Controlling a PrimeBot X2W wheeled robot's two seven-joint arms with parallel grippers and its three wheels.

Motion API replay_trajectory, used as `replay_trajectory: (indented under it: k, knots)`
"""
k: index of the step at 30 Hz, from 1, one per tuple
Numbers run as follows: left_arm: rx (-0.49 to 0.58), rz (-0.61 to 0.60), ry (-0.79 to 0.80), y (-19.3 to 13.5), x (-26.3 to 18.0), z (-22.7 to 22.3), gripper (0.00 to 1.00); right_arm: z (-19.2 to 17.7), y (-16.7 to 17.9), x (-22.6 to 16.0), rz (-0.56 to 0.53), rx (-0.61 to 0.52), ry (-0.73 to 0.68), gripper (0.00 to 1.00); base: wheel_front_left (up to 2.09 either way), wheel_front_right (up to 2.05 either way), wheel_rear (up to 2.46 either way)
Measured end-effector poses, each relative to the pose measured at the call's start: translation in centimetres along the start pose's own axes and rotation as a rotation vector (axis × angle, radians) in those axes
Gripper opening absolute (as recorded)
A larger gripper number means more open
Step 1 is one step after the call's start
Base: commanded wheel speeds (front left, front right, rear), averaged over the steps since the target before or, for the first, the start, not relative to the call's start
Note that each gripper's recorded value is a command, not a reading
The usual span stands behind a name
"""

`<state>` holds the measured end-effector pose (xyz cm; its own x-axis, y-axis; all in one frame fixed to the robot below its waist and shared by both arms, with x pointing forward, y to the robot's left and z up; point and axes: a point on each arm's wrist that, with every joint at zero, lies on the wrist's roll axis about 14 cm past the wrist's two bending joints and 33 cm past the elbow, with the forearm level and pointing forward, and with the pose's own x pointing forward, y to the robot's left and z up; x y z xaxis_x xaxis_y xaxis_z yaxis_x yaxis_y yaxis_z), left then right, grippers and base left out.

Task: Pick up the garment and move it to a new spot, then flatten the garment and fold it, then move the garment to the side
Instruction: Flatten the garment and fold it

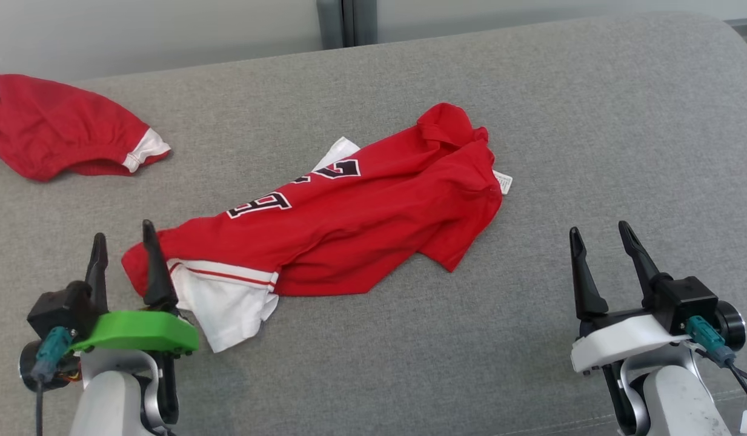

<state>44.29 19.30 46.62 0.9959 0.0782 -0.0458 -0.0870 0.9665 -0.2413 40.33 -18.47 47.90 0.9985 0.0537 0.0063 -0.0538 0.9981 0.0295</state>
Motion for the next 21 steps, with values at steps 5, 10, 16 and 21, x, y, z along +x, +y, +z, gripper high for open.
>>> replay_trajectory:
  k: [5, 10, 16, 21]
  knots:
    - [0.030, -0.051, -0.066, -1.1, -1.9, 1.9, 1.00, -0.2, 1.3, 0.0, 0.038, -0.009, 0.007, 1.00, 0.00, 0.00, 0.00]
    - [0.029, -0.048, -0.069, -0.8, -4.1, 2.0, 1.00, -0.3, 2.3, 1.2, 0.069, -0.013, 0.011, 1.00, 0.00, 0.00, 0.00]
    - [0.005, -0.013, -0.050, 0.1, -6.5, 1.4, 1.00, -2.1, 3.2, 3.5, 0.089, -0.024, 0.073, 1.00, 0.00, 0.00, 0.00]
    - [-0.008, 0.026, -0.040, 0.7, -7.6, 1.2, 1.00, -3.7, 5.0, 6.3, 0.129, -0.041, 0.138, 1.00, 0.00, 0.00, 0.00]
